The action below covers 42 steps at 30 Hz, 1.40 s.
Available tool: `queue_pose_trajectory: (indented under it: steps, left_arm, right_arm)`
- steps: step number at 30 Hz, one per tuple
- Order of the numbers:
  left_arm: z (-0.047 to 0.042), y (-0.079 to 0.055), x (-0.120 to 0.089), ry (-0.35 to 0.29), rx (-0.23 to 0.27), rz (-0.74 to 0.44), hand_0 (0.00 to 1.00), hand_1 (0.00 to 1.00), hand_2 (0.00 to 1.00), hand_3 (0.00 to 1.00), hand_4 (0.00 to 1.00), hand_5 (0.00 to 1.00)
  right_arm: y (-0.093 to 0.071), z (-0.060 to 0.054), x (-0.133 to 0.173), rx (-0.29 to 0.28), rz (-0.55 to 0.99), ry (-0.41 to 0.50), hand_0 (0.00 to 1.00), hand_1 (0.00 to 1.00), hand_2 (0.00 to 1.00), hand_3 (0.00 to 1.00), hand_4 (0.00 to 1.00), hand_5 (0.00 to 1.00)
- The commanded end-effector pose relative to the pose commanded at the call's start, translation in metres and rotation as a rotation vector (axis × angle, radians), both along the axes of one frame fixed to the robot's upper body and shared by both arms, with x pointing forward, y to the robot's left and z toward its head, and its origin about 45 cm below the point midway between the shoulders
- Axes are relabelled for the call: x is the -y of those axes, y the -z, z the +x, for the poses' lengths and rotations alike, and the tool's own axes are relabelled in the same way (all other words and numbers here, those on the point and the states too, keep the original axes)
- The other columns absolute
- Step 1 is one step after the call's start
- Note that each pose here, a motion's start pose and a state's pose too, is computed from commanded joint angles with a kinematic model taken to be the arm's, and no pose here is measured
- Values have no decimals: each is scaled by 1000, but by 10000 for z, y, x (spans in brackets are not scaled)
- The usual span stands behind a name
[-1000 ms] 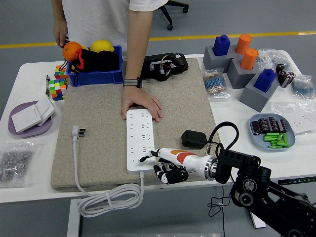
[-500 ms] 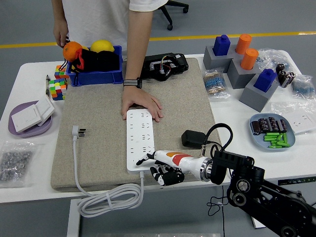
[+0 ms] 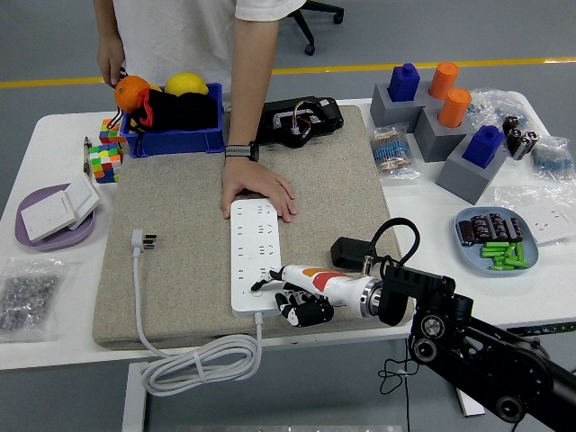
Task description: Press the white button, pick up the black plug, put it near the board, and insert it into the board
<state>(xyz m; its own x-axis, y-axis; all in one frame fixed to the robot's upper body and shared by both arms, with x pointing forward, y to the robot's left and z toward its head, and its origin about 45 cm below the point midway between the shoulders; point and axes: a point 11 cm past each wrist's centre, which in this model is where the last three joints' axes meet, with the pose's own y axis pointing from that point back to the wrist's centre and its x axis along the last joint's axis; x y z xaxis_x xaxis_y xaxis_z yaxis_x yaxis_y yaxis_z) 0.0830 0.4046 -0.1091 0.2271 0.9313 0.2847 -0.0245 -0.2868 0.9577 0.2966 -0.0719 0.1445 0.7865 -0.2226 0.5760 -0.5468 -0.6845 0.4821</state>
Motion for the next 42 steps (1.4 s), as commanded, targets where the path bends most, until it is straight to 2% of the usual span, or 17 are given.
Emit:
queue_pose_trajectory:
  steps: [15,24,27,29,30,32,35,36,41,42]
  left_arm:
    - [-1,2,6,5,-2,1,787,737,704,767,544,463]
    - [4,-1,-1,9,-3,2,786,737,705,767,543,461]
    - [4,-2,-2,8,-3,2,786,737,705,767,543,461]
    - [3,-1,0,8,-3,2,786,737,705,767,543,461]
    - [2,0,1,8,-3,2,786,737,704,767,543,461]
    - [0,1,4,8,-3,1,786,737,704,767,543,461]
    - [-3,2,4,7,-4,1,786,737,704,767,543,461]
    - [-5,2,5,7,-4,1,787,738,705,767,543,457]
    - [-16,7,14,6,-6,-1,787,738,705,767,543,457]
    - [-16,8,17,6,-7,-2,787,738,705,767,542,457]
  right_arm:
    - [92,-21,49,-8,-36,-6,2,21,160,832,124,2]
    - [-229,8,-59,42,55,-24,2,21,161,830,126,2]
    - [-349,20,-83,78,98,-30,2,21,161,830,126,2]
    - [-447,50,-85,125,151,-24,2,21,161,830,126,2]
    - [-488,64,-83,147,175,-22,2,38,145,826,180,2]
    - [-584,118,-43,202,235,-5,2,38,145,826,180,2]
    - [-660,174,24,255,275,9,2,38,145,826,180,2]
    - [-678,194,51,271,278,15,501,395,451,739,636,41]
    - [-727,267,162,323,269,40,501,395,451,739,636,41]
    - [-720,281,186,325,265,46,883,843,818,847,886,153]
